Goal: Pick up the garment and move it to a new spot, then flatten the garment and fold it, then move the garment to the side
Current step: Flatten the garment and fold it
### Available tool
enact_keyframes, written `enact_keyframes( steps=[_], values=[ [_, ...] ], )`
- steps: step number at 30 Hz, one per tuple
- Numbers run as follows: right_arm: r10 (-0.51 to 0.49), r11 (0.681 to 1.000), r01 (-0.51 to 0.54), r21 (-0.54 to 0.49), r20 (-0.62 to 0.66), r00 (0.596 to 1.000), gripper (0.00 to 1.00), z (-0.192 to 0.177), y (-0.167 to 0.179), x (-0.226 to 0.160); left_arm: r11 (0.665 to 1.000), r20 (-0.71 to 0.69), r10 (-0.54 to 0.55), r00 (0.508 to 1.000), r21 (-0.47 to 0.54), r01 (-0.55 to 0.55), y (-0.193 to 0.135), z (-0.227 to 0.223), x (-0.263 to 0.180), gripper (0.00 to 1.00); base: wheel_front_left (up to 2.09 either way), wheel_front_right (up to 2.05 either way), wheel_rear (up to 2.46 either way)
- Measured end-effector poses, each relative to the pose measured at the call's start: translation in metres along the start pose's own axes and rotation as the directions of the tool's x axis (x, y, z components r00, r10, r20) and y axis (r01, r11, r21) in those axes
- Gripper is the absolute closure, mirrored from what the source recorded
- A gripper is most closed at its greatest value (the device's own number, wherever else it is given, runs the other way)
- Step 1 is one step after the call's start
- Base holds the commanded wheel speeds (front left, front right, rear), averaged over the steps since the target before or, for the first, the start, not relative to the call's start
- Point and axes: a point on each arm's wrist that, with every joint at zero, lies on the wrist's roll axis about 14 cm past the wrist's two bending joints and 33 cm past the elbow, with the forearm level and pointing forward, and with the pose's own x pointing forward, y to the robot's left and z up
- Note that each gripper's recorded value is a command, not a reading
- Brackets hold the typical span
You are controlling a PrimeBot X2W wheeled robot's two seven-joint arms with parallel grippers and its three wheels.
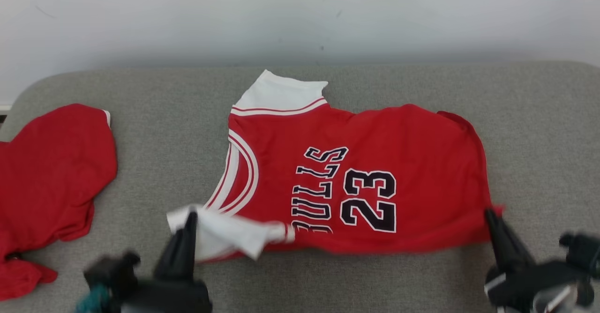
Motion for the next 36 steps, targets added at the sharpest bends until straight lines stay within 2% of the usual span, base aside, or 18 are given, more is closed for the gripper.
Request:
enact_keyframes(
  steps=[4,8,14,19,22,24,28,36],
  values=[
    [0.099,0.994,-0.095,-0.048,0.092,0.991,1.0,0.053,0.028,0.045,0.991,0.083,-0.118,0.99,0.078,0.111,-0.017,0.05,0.057,1.0,0.0,0.0,0.0],
    [0.189,0.979,-0.171,-0.11,0.186,0.964,1.0,0.115,0.059,0.091,0.971,0.145,-0.209,0.967,0.148,0.187,-0.035,0.105,0.114,1.0,0.0,0.0,0.0],
    [0.263,0.962,-0.225,-0.155,0.297,0.918,1.0,0.202,0.097,0.155,0.923,0.19,-0.33,0.925,0.269,0.274,-0.075,0.174,0.195,1.0,0.0,0.0,0.0],
    [0.294,0.952,-0.238,-0.193,0.364,0.884,1.0,0.264,0.124,0.196,0.89,0.224,-0.376,0.899,0.356,0.284,-0.1,0.225,0.25,1.0,0.0,0.0,0.0],
    [0.29,0.955,-0.235,-0.181,0.394,0.872,1.0,0.293,0.132,0.215,0.87,0.252,-0.393,0.884,0.414,0.268,-0.11,0.253,0.274,1.0,0.0,0.0,0.0],
    [0.285,0.955,-0.219,-0.197,0.423,0.86,1.0,0.313,0.135,0.224,0.872,0.289,-0.393,0.873,0.419,0.254,-0.114,0.272,0.287,1.0,0.0,0.0,0.0],
    [0.255,0.958,-0.164,-0.236,0.434,0.864,1.0,0.328,0.132,0.244,0.837,0.303,-0.413,0.859,0.497,0.227,-0.128,0.293,0.309,1.0,0.0,0.0,0.0],
    [0.228,0.958,-0.128,-0.255,0.412,0.882,1.0,0.319,0.126,0.259,0.827,0.296,-0.4,0.867,0.525,0.202,-0.127,0.295,0.323,1.0,0.0,0.0,0.0]
  ],
)
